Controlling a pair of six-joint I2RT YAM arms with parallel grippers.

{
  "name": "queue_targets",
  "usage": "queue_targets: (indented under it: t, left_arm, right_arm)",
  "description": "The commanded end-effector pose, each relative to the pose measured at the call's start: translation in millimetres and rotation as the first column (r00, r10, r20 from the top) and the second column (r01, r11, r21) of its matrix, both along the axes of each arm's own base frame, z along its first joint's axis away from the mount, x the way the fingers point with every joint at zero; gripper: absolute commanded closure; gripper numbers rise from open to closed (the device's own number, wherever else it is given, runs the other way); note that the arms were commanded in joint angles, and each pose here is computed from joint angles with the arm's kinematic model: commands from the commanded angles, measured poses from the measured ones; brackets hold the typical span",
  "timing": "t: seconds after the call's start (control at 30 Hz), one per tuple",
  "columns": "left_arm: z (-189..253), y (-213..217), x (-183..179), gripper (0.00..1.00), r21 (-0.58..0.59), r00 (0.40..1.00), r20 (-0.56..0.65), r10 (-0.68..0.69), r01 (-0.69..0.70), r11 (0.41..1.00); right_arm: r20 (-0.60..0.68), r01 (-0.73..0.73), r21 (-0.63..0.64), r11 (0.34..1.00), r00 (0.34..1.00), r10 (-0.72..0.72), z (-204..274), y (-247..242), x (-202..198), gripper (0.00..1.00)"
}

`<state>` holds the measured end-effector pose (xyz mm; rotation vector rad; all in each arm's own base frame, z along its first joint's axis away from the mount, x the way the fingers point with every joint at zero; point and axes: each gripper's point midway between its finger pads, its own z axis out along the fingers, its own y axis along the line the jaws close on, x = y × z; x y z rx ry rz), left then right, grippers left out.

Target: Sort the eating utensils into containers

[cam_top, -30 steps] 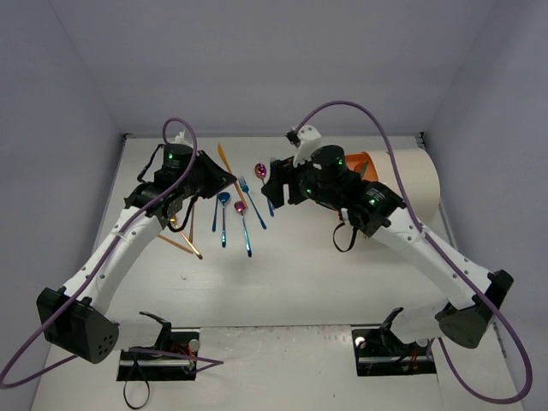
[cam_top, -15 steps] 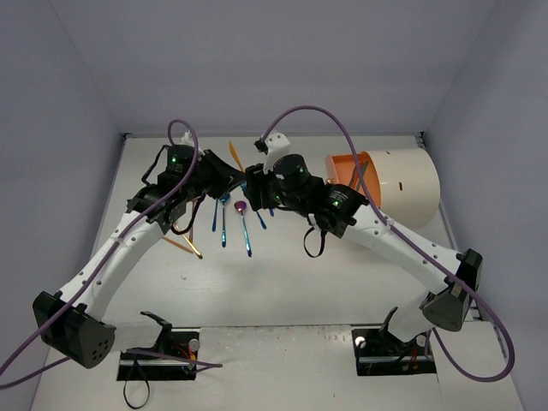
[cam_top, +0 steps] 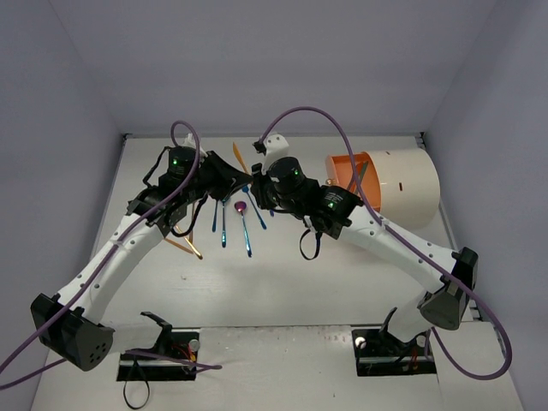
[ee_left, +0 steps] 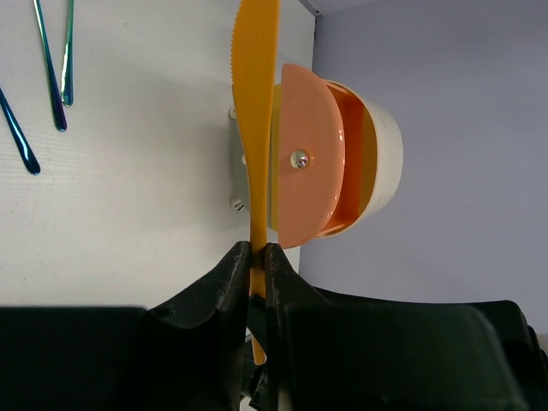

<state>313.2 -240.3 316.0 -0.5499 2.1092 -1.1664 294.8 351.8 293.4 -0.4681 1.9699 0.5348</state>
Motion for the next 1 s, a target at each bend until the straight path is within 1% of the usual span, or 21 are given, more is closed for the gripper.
queue_targets:
  t: [0.0,0.13,0.17,0.23,0.27,0.3,0.33,0.43,0.47,0.5,0.57,0.63,0.73,0.8,0.87,0.9,0.97]
  left_arm:
    - [36,-5,-3,1.0,-0.064,0.995,0.102,-0.019,0.026,0.998]
    - [36,-5,-3,1.0,-0.048,0.993,0.115,-0.026,0.031,0.998]
    - [34,-4,-3,0.98,-0.041,0.993,0.115,-0.027,0.032,0.999]
    - [31,-1,-4,0.83,-0.024,0.993,0.115,-0.025,0.028,0.999]
    - [31,1,-4,0.69,-0.013,0.993,0.119,-0.015,0.017,1.0]
    - [30,4,-5,0.59,-0.001,0.992,0.123,-0.01,0.01,1.0]
    - [29,7,-6,0.52,0.014,0.992,0.128,-0.007,0.006,1.0]
    - [25,20,-10,0.4,0.093,0.989,0.146,0.01,-0.024,0.995]
    - [28,25,-11,0.39,0.123,0.985,0.172,0.009,-0.031,0.992]
    - [24,33,-11,0.37,0.162,0.985,0.17,0.029,-0.057,0.985]
    - [23,54,-13,0.36,0.28,0.974,0.221,0.041,-0.104,0.954]
    - [21,78,-12,0.36,0.373,0.963,0.254,0.094,-0.187,0.909]
    - [4,108,-21,0.34,0.503,0.959,0.258,0.12,-0.239,0.831]
    - [-3,123,-24,0.33,0.558,0.954,0.27,0.133,-0.268,0.785]
    - [-20,135,-28,0.31,0.618,0.959,0.25,0.137,-0.266,0.74]
    - [-28,137,-29,0.3,0.635,0.963,0.236,0.133,-0.257,0.729]
    - [-40,140,-30,0.29,0.67,0.968,0.221,0.122,-0.241,0.702]
  right_arm:
    - [0.074,0.048,0.066,0.997,0.996,-0.053,27,0,9,0.99]
    - [0.071,0.073,0.062,0.995,0.994,-0.077,24,-8,8,1.0]
    - [0.075,0.082,0.063,0.995,0.993,-0.087,25,-11,8,1.0]
    - [0.084,0.111,0.061,0.992,0.99,-0.115,26,-18,9,1.0]
    - [0.091,0.128,0.063,0.99,0.987,-0.134,28,-24,10,1.0]
    - [0.097,0.148,0.062,0.987,0.983,-0.154,29,-29,11,1.0]
    - [0.103,0.171,0.059,0.983,0.979,-0.177,30,-35,12,1.0]
    - [0.111,0.241,0.06,0.969,0.963,-0.247,31,-55,19,1.0]
    - [0.113,0.273,0.057,0.96,0.954,-0.278,31,-64,24,1.0]
    - [0.107,0.294,0.064,0.954,0.948,-0.299,32,-71,24,1.0]
    - [0.101,0.363,0.082,0.928,0.924,-0.37,36,-91,31,1.0]
    - [0.094,0.447,0.103,0.889,0.885,-0.456,41,-120,40,1.0]
    - [0.073,0.559,0.112,0.822,0.82,-0.568,36,-161,48,1.0]
    - [0.053,0.613,0.12,0.781,0.781,-0.622,30,-183,49,1.0]
    - [0.034,0.662,0.124,0.739,0.742,-0.67,26,-205,50,1.0]
    - [0.023,0.684,0.131,0.718,0.722,-0.692,24,-215,50,1.0]
    - [0.008,0.703,0.117,0.702,0.706,-0.708,17,-226,51,1.0]
